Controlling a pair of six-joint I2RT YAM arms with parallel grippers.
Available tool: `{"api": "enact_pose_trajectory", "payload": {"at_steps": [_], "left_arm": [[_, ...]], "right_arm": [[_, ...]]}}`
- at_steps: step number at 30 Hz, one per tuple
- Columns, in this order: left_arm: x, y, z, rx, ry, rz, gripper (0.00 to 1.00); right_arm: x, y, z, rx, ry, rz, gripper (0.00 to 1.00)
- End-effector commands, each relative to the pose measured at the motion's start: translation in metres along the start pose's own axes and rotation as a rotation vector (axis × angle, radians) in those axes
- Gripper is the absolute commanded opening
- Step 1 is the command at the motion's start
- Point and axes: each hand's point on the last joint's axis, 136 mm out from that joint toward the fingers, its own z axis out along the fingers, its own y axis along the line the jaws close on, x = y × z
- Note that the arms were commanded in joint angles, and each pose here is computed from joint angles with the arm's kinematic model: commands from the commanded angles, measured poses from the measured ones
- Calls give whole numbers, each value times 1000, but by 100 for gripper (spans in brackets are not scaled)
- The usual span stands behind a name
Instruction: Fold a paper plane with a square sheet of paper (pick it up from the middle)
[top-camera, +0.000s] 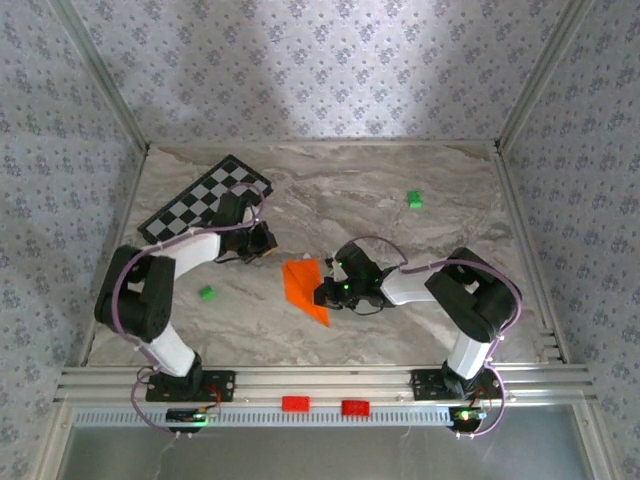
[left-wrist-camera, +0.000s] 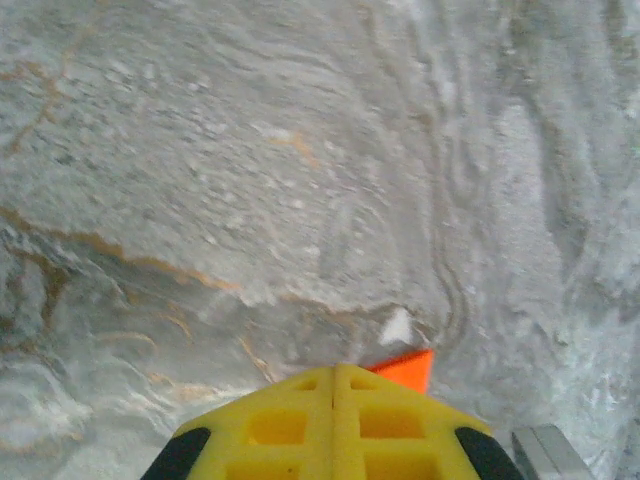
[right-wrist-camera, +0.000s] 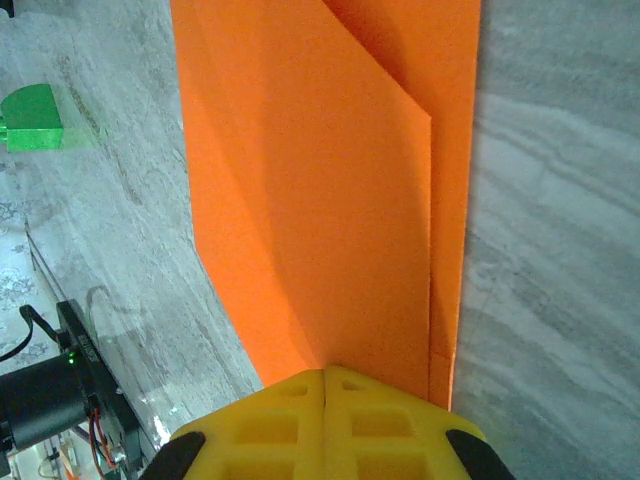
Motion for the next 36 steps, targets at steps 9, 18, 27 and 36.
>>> {"api": "enact_pose_trajectory", "payload": {"at_steps": [9,18,27,36], "left_arm": [[112,-33,44,46,200,150,0],[114,28,60,-65,211,67,0],[121,35,61,-38,233,39,0],[120,38,59,-44,237,49,0]], "right_arm": [[66,-84,-3,278,182,163,0],[34,-43,-11,183,123,102,0],[-13,23,-9,105,39,-17,0],[11,-38,15,194,72,94,0]]}}
